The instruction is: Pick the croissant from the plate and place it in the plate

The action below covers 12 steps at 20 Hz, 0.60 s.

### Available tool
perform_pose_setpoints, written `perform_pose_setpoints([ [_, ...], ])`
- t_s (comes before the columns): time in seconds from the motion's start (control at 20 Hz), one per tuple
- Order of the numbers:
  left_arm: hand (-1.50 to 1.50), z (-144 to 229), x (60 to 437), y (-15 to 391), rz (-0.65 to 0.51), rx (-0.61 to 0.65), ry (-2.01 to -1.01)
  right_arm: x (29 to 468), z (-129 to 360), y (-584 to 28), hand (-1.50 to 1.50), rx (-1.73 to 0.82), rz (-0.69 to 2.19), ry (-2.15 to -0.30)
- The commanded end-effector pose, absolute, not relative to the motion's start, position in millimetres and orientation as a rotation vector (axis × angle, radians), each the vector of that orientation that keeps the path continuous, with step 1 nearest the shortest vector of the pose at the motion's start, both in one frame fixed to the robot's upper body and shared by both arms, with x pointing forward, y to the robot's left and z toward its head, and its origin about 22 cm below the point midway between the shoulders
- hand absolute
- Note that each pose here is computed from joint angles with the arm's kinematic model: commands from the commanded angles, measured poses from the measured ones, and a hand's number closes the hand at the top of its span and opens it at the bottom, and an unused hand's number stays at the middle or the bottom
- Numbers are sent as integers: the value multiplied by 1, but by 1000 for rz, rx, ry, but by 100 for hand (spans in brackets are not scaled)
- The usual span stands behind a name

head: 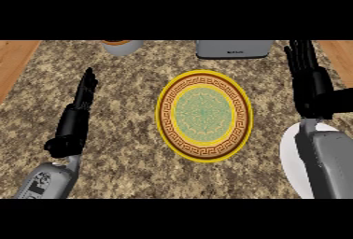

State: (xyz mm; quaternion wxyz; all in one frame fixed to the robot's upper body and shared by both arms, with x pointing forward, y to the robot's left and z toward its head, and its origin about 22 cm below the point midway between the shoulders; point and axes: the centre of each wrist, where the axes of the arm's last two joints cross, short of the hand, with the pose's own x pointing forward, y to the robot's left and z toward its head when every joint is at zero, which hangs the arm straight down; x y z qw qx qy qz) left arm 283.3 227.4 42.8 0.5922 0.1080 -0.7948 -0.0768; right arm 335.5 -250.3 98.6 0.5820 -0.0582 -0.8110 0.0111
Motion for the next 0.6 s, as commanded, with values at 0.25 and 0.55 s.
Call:
perform_pose_setpoints([
  [0.25, 0, -15, 255, 260, -48, 314, -1427, 307, 79, -244, 150, 536, 642, -1654],
  [0.55, 0, -29, 240, 257, 15, 277, -1307, 275, 96, -339, 150, 11, 1036, -1934],
])
